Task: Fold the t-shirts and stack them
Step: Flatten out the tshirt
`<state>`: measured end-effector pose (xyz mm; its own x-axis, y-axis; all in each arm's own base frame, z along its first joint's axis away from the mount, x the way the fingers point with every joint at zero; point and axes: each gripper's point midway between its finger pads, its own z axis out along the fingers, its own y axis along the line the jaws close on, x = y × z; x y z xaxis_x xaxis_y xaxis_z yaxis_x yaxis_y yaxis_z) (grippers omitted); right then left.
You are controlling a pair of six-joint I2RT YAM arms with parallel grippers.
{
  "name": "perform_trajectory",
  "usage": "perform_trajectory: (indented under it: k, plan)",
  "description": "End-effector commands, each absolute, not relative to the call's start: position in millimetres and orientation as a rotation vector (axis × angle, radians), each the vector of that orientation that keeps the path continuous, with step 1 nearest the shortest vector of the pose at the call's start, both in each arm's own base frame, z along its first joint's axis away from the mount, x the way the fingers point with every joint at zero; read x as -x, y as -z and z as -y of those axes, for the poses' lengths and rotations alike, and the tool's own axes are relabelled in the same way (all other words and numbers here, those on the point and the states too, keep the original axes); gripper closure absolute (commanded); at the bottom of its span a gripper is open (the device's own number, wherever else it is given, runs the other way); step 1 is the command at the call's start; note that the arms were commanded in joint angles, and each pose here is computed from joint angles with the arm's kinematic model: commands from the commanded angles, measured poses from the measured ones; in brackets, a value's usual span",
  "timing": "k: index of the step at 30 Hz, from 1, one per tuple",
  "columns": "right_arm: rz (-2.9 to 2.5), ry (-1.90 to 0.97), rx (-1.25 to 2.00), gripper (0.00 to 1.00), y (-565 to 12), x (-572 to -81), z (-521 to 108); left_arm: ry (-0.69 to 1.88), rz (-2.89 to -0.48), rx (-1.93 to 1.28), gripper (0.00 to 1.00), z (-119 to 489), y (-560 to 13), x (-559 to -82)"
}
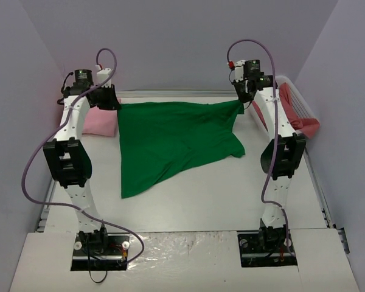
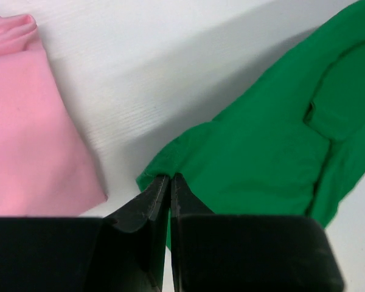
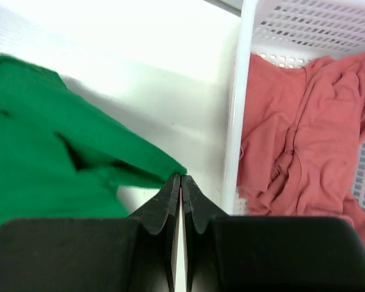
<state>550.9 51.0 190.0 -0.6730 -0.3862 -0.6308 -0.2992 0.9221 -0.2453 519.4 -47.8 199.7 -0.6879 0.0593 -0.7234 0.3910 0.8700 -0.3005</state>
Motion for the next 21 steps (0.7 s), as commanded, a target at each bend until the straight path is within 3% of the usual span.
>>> perform_trajectory:
  k: [1,10,13,21]
  plan:
    - [-2.348,0.116,0.483,1.00,-210.6,-526.6,-48.9,0.512,-2.236,-0.344,0.98,40.2,-230.5,-496.6]
    - [-2.272,0.055,0.467,1.00,-266.2,-462.5,-36.2,0.451,-2.157,-0.355,0.98,22.5,-293.8,-438.5]
    - [-2.182,0.029,0.458,1.00,-305.2,-434.2,-35.6,0.414,-2.089,-0.379,0.97,23.5,-330.9,-403.5]
    - [-2.044,-0.076,0.452,1.00,-350.4,-329.2,-45.0,0.313,-2.006,-0.404,0.98,33.8,-356.9,-296.2]
